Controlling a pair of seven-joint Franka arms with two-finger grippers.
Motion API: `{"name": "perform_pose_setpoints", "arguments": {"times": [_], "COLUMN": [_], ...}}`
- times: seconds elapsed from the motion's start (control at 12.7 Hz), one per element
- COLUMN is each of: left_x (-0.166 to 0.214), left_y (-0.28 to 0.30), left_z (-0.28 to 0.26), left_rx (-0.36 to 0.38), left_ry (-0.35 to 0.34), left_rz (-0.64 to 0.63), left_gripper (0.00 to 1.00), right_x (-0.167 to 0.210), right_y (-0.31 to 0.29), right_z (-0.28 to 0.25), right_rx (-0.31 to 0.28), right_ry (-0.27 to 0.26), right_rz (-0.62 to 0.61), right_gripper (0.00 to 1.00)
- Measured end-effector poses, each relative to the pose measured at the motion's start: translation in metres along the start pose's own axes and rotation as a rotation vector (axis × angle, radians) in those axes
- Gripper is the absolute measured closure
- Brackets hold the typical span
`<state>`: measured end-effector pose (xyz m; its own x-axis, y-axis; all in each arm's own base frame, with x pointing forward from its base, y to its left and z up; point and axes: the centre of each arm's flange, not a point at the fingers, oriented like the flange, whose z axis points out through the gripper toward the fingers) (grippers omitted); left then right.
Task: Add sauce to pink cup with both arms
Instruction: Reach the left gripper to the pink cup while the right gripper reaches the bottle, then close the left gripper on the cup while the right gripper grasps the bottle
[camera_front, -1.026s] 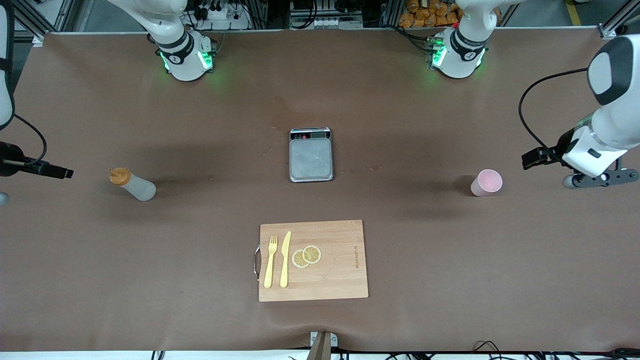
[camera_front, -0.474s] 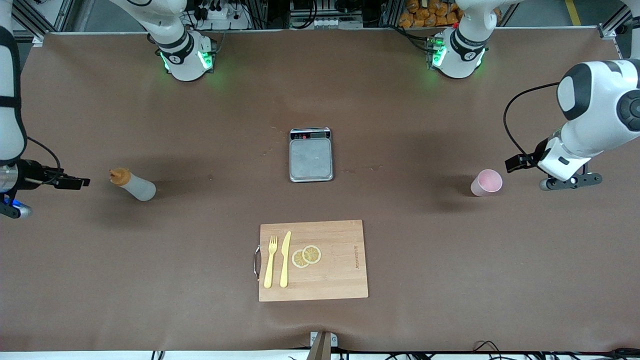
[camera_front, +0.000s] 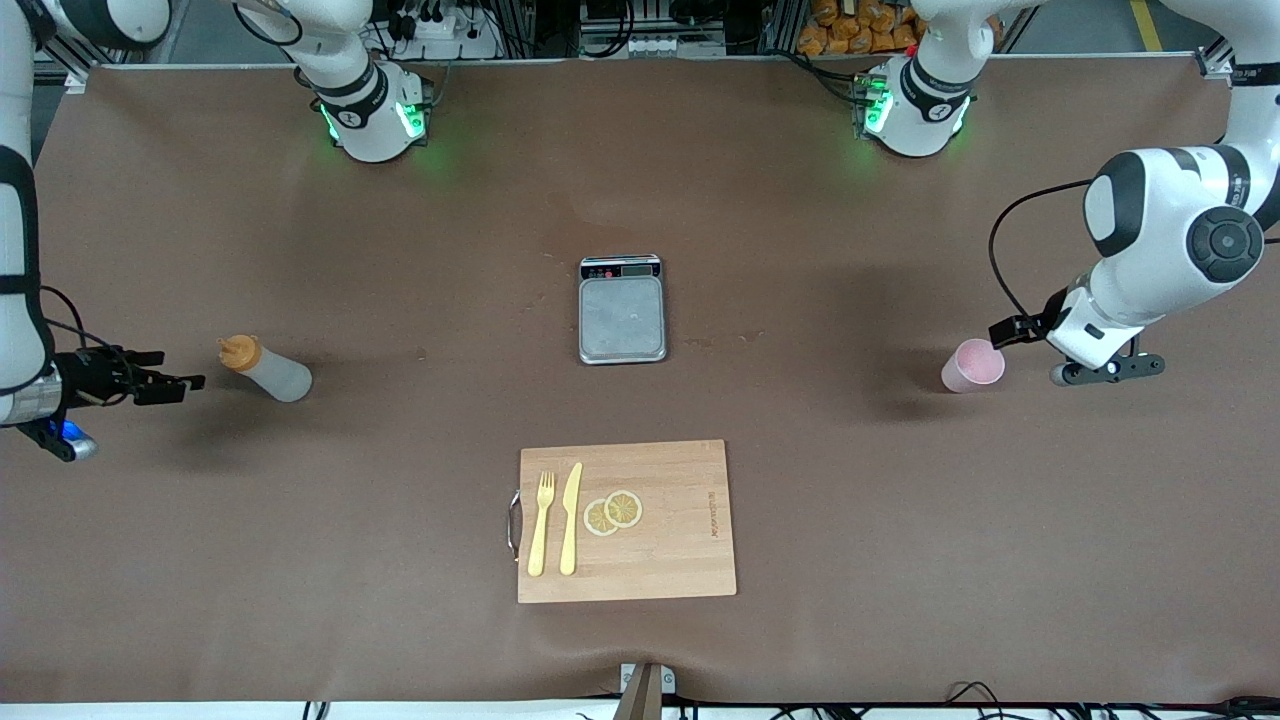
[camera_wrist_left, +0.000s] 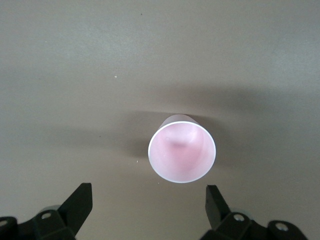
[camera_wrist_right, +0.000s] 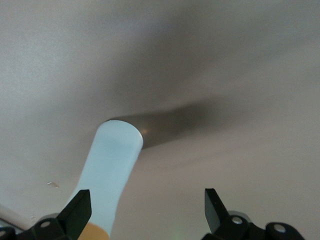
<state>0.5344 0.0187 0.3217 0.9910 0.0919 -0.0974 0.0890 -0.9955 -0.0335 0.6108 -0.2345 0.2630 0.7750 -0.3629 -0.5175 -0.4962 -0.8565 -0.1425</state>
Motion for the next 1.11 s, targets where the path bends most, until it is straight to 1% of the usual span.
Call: {"name": "perform_pose_setpoints", "arguments": {"times": [0.16,0.24,0.32,0.63,0.71,0.87,1.11], "left_x": [0.001,0.002,0.003,0.003,0.003,0.003,0.004], "left_y": [-0.002,-0.004,-0.006,-0.008,-0.008,-0.008,-0.013], "left_z": [0.013,0.019,0.026,0.043,0.046,0.054,0.064], "left_rx": [-0.005,-0.008,-0.011,-0.017,-0.018,-0.021,-0.026], "left_ry": [-0.006,-0.008,-0.009,-0.02,-0.021,-0.024,-0.03], "left_rz": [-0.005,-0.008,-0.011,-0.014,-0.014,-0.014,-0.025], "left_gripper": [0.0,0.0,0.0,0.0,0.0,0.0,0.0], "right_x": [0.014,0.018,0.021,0.027,0.028,0.031,0.033], "right_y": [-0.002,-0.004,-0.006,-0.011,-0.013,-0.016,-0.018], "right_z": [0.019,0.027,0.034,0.055,0.064,0.079,0.098], "right_rx": [0.073,0.102,0.118,0.131,0.138,0.158,0.157], "right_ry": [-0.036,-0.051,-0.064,-0.122,-0.151,-0.188,-0.237], "right_rz": [0.04,0.064,0.086,0.172,0.184,0.199,0.207], "right_gripper": [0.0,0.0,0.0,0.0,0.0,0.0,0.0]}}
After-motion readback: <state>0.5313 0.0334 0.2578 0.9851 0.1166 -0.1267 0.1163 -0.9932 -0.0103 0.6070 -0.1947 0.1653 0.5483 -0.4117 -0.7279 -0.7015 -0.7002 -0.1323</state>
